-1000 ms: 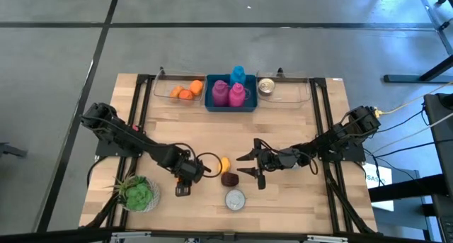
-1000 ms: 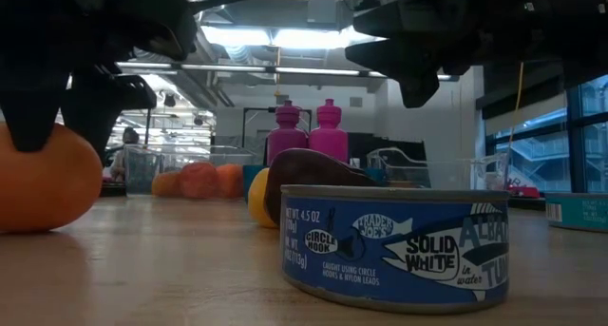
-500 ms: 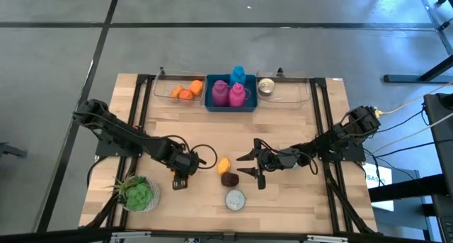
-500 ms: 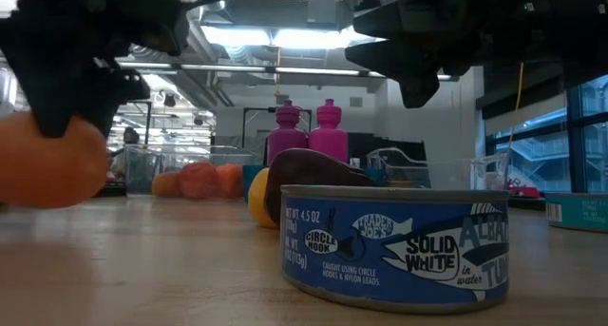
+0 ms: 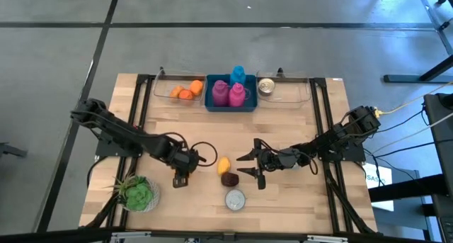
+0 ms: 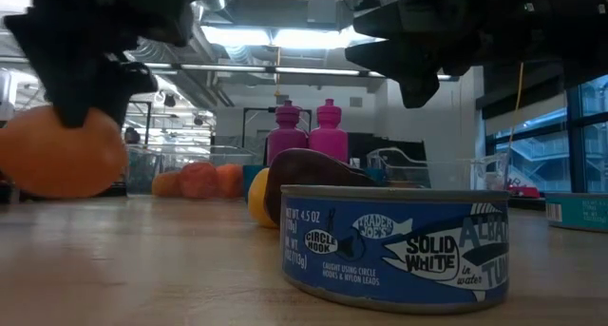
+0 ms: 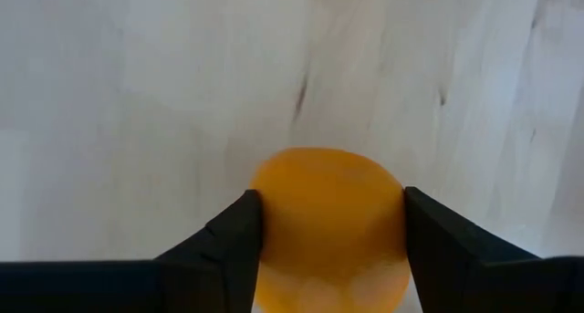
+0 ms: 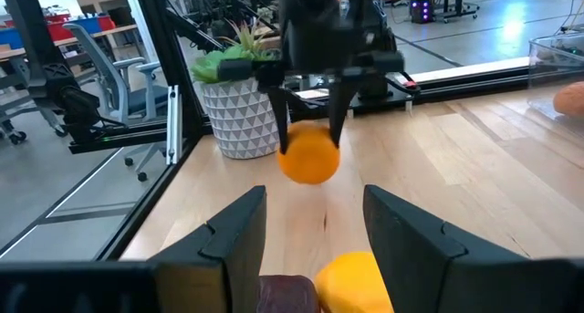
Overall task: Pick & Place Food Item
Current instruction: Put the orange into the left transparent bin
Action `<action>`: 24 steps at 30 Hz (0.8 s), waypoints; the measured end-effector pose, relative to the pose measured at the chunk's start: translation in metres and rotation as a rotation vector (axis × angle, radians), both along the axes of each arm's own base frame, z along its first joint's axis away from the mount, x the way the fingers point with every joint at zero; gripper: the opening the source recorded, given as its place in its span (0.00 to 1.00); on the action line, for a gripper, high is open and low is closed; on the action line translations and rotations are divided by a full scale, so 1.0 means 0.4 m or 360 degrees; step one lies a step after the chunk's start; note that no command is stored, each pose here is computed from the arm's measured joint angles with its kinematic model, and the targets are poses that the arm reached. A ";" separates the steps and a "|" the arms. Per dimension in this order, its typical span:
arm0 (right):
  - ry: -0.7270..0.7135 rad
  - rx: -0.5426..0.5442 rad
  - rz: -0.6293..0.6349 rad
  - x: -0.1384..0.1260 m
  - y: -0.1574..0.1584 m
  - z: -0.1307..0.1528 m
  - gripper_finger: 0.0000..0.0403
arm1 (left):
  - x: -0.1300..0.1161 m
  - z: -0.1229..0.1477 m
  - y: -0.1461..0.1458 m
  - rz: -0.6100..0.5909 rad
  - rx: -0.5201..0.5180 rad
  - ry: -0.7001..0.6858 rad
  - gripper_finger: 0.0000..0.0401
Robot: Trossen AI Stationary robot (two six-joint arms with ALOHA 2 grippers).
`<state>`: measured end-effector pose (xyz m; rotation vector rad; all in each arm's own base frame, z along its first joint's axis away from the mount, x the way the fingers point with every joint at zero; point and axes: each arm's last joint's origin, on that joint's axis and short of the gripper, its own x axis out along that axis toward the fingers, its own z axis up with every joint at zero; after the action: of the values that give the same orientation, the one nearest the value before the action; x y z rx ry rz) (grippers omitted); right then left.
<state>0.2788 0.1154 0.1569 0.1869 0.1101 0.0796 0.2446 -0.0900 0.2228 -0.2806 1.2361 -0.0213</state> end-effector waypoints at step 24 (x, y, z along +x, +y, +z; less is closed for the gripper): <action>0.0011 -0.0002 0.0012 0.000 0.000 -0.002 0.46 | -0.180 0.250 0.096 0.0264 0.0472 -0.1229 0.46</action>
<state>0.2787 0.1154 0.1562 0.1855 0.1179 0.0864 0.1726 -0.0516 0.3230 -0.0936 0.4361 0.1814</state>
